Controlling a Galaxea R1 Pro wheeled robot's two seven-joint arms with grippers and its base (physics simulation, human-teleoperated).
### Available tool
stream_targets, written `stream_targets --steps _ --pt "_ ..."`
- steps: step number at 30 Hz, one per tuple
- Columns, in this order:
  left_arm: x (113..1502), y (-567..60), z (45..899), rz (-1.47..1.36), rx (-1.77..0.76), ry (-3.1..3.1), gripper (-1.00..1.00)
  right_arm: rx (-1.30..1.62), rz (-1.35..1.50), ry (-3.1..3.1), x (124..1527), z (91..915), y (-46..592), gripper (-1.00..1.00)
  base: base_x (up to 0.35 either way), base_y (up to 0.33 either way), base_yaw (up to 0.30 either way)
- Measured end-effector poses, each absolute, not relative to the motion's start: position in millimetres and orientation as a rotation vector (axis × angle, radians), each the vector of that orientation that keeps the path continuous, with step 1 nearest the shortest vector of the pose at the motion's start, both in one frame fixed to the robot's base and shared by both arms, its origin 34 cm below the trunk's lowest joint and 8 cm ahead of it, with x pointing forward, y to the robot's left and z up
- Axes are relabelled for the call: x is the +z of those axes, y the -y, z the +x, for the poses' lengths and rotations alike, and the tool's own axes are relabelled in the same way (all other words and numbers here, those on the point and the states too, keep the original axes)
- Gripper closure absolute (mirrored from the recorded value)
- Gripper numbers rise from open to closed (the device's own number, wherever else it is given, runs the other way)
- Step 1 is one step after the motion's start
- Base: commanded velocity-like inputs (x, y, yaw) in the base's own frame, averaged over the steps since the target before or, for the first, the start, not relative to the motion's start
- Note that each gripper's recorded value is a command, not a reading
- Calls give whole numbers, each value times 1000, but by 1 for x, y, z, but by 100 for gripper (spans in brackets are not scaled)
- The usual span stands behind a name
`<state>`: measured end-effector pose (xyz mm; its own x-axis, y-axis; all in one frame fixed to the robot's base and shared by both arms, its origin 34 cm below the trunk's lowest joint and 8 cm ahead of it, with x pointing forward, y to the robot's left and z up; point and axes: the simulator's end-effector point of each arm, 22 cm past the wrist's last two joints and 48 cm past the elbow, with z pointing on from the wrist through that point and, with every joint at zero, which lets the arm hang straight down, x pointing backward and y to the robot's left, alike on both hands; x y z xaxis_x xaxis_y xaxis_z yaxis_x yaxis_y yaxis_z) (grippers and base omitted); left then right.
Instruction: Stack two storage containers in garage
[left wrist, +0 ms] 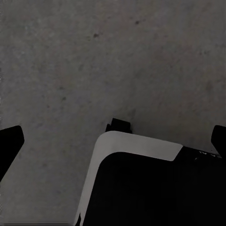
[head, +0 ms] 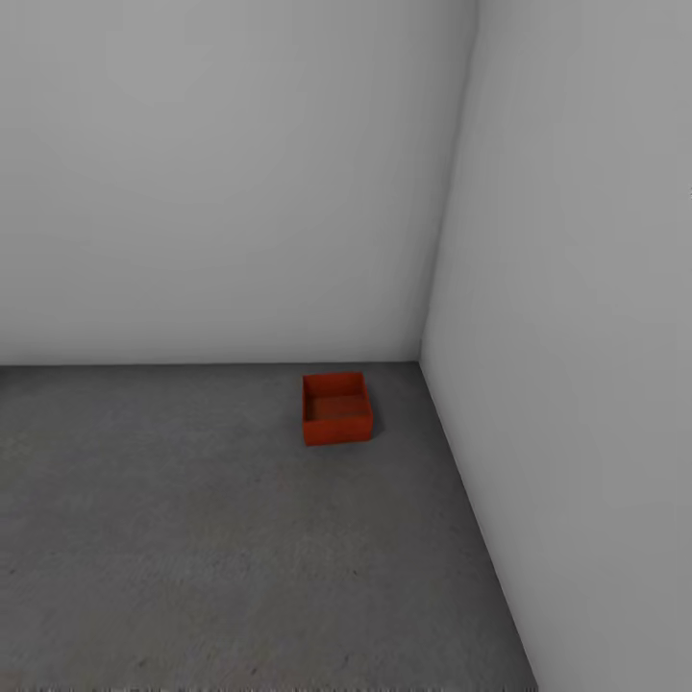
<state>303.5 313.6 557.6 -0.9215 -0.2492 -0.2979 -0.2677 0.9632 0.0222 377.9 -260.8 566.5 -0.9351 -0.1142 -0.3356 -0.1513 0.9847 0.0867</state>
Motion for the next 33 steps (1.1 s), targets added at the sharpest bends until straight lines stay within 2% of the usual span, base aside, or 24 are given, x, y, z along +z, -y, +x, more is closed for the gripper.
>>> stream_targets --steps 10,33 --pt "569 -313 305 -379 86 -2807 -100 156 -193 -2780 579 381 261 -100 -59 0 -155" --pt "573 -313 314 -378 81 -2785 -100 150 -191 -2756 585 390 262 -100 0 0 -251"
